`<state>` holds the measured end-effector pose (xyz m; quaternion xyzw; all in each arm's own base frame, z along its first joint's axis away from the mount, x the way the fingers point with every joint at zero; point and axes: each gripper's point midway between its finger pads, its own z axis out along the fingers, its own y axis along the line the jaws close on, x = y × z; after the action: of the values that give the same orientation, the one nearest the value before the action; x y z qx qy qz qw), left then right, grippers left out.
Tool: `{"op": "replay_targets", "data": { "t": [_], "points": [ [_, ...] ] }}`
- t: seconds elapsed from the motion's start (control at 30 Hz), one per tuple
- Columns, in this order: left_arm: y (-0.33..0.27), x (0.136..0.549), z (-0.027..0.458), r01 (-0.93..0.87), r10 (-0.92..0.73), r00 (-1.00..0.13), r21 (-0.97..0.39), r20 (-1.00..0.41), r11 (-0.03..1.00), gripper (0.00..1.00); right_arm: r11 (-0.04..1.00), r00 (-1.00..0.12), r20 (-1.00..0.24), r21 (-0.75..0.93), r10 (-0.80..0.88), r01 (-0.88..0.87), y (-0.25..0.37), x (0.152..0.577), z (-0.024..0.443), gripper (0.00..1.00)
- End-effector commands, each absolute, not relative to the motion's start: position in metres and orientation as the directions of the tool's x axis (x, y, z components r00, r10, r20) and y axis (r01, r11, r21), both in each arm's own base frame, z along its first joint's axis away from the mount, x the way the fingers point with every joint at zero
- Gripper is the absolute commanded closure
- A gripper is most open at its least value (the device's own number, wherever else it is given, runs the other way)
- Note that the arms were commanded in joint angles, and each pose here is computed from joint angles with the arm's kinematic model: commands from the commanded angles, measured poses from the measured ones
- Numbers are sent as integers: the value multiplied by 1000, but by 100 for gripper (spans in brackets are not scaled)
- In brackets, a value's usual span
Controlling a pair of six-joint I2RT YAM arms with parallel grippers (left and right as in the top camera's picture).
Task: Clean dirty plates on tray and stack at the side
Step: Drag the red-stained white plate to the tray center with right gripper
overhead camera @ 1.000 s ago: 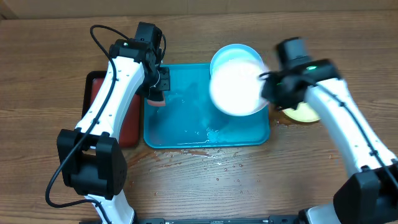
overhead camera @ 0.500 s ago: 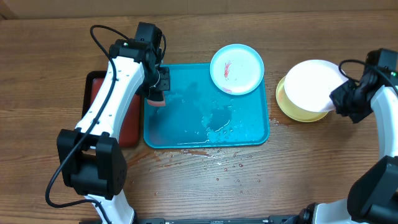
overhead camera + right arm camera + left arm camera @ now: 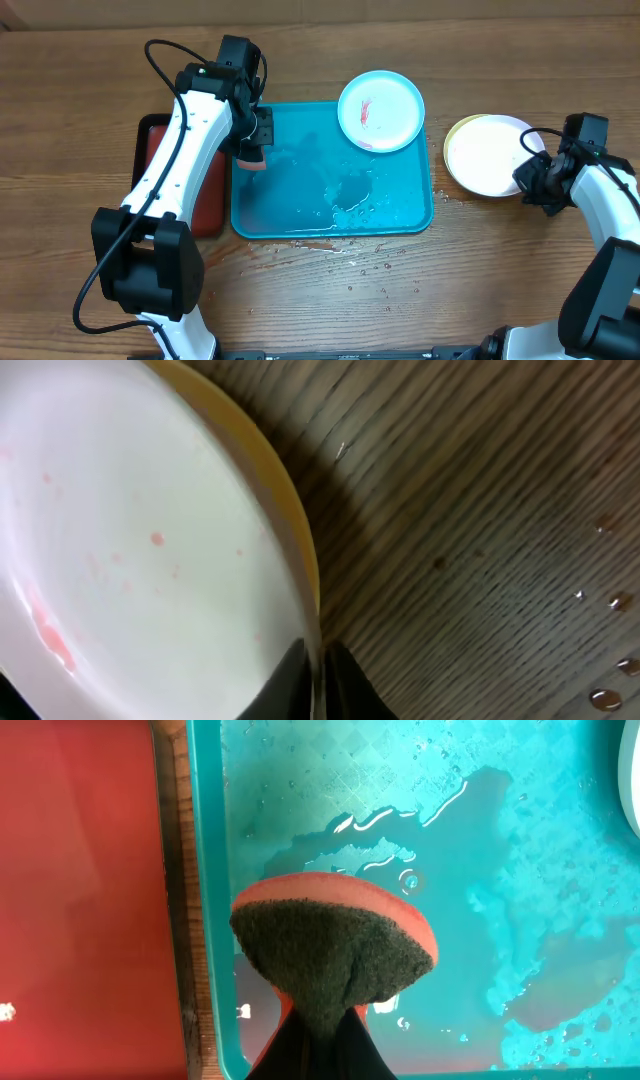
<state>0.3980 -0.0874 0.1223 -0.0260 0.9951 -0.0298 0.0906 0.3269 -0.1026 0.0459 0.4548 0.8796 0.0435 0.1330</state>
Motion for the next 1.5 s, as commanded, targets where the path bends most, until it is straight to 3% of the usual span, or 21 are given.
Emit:
{"op": "replay_targets", "data": {
  "t": [0.0,0.13,0.33,0.53,0.8,1.1,1.2,1.3,1.47],
  "points": [
    [-90,396,122,-49,-61,-983,-69,-176,996,96,608,-573,-205,221,793,762,-98,331,52,78],
    [-90,396,122,-49,-61,-983,-69,-176,996,96,726,-693,-228,305,684,616,-79,351,66,60],
    [-90,396,122,-49,-61,-982,-69,-176,996,96,744,-732,-223,405,644,531,-55,376,118,58],
    [-90,396,122,-49,-61,-982,-69,-177,996,96,795,-818,-244,488,521,361,25,398,133,59],
    [-91,399,122,-48,-61,-980,-72,-189,996,96,828,-814,-260,390,520,404,92,419,86,66],
    [-91,401,123,-48,-61,-979,-74,-196,996,96,835,-835,-227,381,502,398,128,436,22,59],
    [-92,401,123,-47,-61,-978,-74,-197,996,96,840,-847,-204,366,491,399,132,431,11,64],
    [-92,401,123,-47,-62,-978,-75,-198,996,96,854,-869,-160,333,469,399,139,416,3,80],
    [-92,401,123,-48,-62,-978,-75,-197,996,96,864,-905,-62,329,422,380,156,390,0,92]
  ]
}}
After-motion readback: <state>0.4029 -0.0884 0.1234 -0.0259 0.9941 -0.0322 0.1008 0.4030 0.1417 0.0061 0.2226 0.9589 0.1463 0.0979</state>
